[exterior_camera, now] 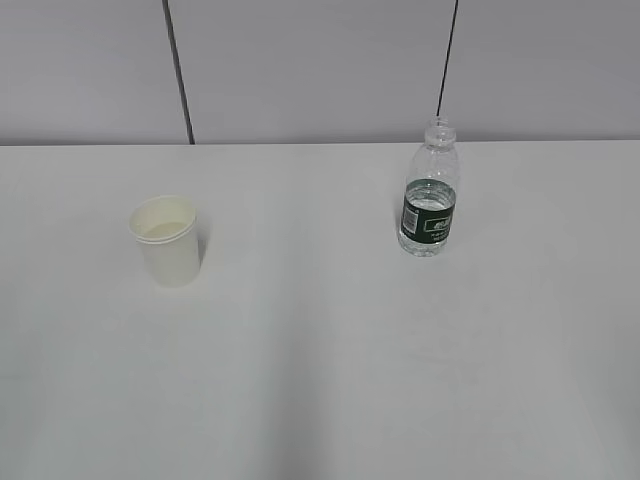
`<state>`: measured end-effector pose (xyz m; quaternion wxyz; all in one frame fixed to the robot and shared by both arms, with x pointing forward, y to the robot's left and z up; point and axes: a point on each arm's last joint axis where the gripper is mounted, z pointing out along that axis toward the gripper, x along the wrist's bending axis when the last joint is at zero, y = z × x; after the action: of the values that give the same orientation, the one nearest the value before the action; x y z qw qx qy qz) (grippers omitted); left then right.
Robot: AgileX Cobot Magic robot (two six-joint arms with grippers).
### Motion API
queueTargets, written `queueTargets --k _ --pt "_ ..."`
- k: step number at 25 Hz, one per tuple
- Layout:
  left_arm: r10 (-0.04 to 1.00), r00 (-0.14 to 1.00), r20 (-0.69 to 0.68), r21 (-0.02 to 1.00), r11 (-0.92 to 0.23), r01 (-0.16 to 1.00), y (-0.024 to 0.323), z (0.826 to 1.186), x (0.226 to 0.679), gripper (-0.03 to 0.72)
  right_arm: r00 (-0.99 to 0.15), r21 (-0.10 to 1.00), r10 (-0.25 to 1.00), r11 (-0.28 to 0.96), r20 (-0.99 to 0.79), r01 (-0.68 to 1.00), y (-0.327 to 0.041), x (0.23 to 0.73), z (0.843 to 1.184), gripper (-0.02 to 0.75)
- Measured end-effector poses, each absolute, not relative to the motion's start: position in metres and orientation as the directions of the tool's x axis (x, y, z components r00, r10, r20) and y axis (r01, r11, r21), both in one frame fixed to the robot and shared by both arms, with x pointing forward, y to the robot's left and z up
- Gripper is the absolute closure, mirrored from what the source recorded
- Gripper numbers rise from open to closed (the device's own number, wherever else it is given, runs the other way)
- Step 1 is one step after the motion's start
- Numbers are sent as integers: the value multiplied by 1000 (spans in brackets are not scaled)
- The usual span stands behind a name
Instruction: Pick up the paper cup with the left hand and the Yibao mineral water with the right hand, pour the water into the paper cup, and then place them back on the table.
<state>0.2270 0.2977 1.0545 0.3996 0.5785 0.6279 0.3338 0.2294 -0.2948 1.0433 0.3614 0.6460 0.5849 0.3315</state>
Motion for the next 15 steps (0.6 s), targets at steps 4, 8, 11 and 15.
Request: queueTargets --k 4,8,11,15 --pt "993 -11 -116 882 108 460 298 1055 227 251 96 855 995 -54 5 516 -295 229 1043 153" --pt "993 -11 -116 882 108 460 298 1055 227 263 96 855 995 -54 5 516 -295 229 1043 153" --pt "993 -11 -116 882 108 460 298 1055 227 266 96 855 995 -54 5 516 -295 229 1043 153" --pt "993 -11 -116 882 108 460 298 1055 227 275 96 855 995 -54 5 516 -295 229 1043 153"
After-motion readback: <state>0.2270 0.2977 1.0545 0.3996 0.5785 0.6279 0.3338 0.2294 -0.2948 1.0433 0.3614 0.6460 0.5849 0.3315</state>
